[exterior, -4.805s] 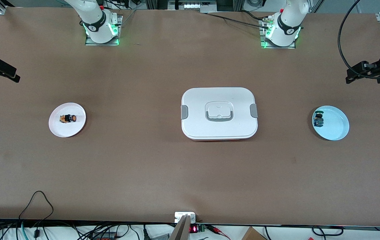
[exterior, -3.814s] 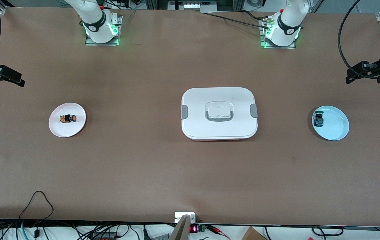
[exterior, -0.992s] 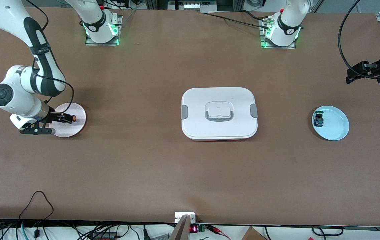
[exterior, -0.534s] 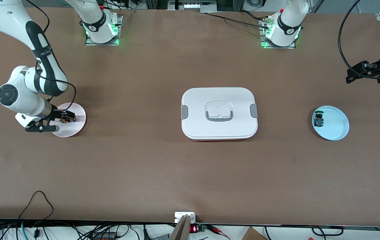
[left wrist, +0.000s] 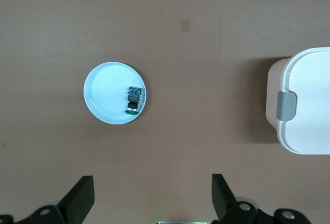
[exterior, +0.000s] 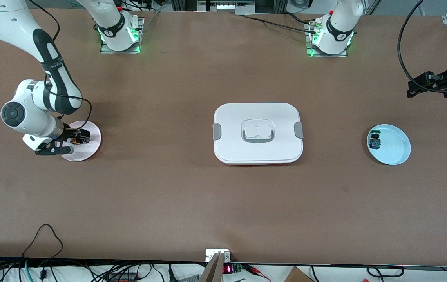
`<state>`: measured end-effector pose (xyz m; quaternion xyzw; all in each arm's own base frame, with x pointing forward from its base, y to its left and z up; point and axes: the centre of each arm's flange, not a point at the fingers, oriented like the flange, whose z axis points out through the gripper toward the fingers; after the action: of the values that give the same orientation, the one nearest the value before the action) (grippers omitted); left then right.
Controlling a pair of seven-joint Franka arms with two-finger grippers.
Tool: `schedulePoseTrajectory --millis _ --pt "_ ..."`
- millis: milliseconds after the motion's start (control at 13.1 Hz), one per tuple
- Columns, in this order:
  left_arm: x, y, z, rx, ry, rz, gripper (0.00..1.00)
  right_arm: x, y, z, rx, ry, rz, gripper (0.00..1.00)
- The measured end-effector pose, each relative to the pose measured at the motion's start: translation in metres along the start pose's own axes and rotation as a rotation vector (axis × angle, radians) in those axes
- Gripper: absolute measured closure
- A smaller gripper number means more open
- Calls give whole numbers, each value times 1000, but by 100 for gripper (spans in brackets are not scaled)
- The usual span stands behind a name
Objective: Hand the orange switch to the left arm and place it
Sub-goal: 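Lower the right gripper and close it on the orange switch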
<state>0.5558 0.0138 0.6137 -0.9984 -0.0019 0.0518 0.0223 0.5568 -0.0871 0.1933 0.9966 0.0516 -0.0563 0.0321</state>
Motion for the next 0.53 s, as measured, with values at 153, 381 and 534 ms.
schedulePoseTrajectory --millis 153,381,534 --pt "0 0 0 0 0 0 0 -1 -1 4 1 -7 -2 0" --pt "0 0 0 0 0 0 0 -1 -1 12 2 -17 -4 0" --pt "0 0 0 0 0 0 0 -1 -2 15 2 -17 -6 0"
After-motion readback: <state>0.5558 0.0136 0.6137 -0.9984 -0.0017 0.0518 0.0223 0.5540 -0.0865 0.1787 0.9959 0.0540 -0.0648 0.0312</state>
